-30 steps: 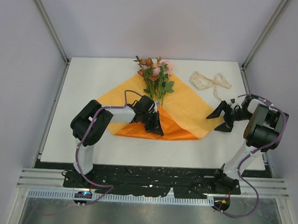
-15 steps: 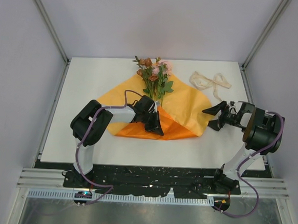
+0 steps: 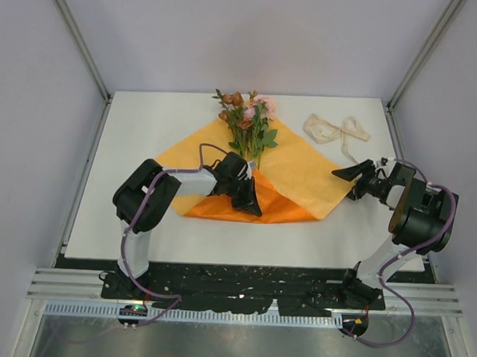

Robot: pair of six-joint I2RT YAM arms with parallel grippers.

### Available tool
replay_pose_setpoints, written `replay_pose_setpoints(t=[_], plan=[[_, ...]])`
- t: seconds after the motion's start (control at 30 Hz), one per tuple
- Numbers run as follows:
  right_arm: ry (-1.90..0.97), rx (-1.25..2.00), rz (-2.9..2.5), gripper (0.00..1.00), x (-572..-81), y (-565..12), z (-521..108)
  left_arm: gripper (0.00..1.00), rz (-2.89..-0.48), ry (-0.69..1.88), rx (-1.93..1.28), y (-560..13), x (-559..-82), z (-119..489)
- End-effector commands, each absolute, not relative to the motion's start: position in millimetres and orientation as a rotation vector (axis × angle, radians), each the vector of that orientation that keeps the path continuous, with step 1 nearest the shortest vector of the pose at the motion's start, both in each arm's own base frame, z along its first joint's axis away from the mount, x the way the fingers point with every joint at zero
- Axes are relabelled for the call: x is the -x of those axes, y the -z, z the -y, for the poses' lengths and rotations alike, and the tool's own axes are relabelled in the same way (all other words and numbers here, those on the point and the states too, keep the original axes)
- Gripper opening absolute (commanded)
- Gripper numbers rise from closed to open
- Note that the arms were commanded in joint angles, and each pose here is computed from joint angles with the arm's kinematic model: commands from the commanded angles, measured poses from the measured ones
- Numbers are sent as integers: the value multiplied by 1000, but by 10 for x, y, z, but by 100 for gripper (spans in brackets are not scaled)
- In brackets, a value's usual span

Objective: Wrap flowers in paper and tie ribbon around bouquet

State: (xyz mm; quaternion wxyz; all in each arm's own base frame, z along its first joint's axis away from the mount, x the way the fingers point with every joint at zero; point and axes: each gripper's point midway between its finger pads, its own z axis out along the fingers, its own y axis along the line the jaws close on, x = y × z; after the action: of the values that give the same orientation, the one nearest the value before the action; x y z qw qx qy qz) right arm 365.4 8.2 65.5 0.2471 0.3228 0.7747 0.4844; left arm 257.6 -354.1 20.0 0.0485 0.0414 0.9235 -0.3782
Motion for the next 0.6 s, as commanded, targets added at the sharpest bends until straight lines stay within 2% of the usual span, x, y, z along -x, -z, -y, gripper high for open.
replay_pose_setpoints(t=[0.0,0.07,0.17,0.23,0.27,0.3,0.33,0.43,0.57], plan=[[-1333,-786,-2099,51,-3686,-845,-166,0,-2870,1006,-97,34,-2603,3327],[-1377,-680,-2126,51,-3689,-1021,-388,0,-2875,991,-104,44,-2608,3316],[-1382,-549,-2165,70,-3726,-1242,-615,0,-2878,983,-106,57,-2616,3315],[-1363,-431,-2222,53,-3706,-1346,-848,0,-2882,984,-106,56,-2601,3315],[-1323,-395,-2249,34,-3716,-1361,-860,0,-2880,983,-105,57,-2610,3311],[-1310,-338,-2275,28,-3681,-1385,-960,0,-2878,982,-105,49,-2616,3312],[-1277,-320,-2270,17,-3740,-1452,-976,0,-2879,980,-107,52,-2609,3306],[-1319,-289,-2250,7,-3793,-1630,-1187,0,-2880,974,-109,63,-2609,3300],[-1433,-249,-2212,5,-3838,-1853,-1577,0,-2898,969,-108,103,-2599,3300]])
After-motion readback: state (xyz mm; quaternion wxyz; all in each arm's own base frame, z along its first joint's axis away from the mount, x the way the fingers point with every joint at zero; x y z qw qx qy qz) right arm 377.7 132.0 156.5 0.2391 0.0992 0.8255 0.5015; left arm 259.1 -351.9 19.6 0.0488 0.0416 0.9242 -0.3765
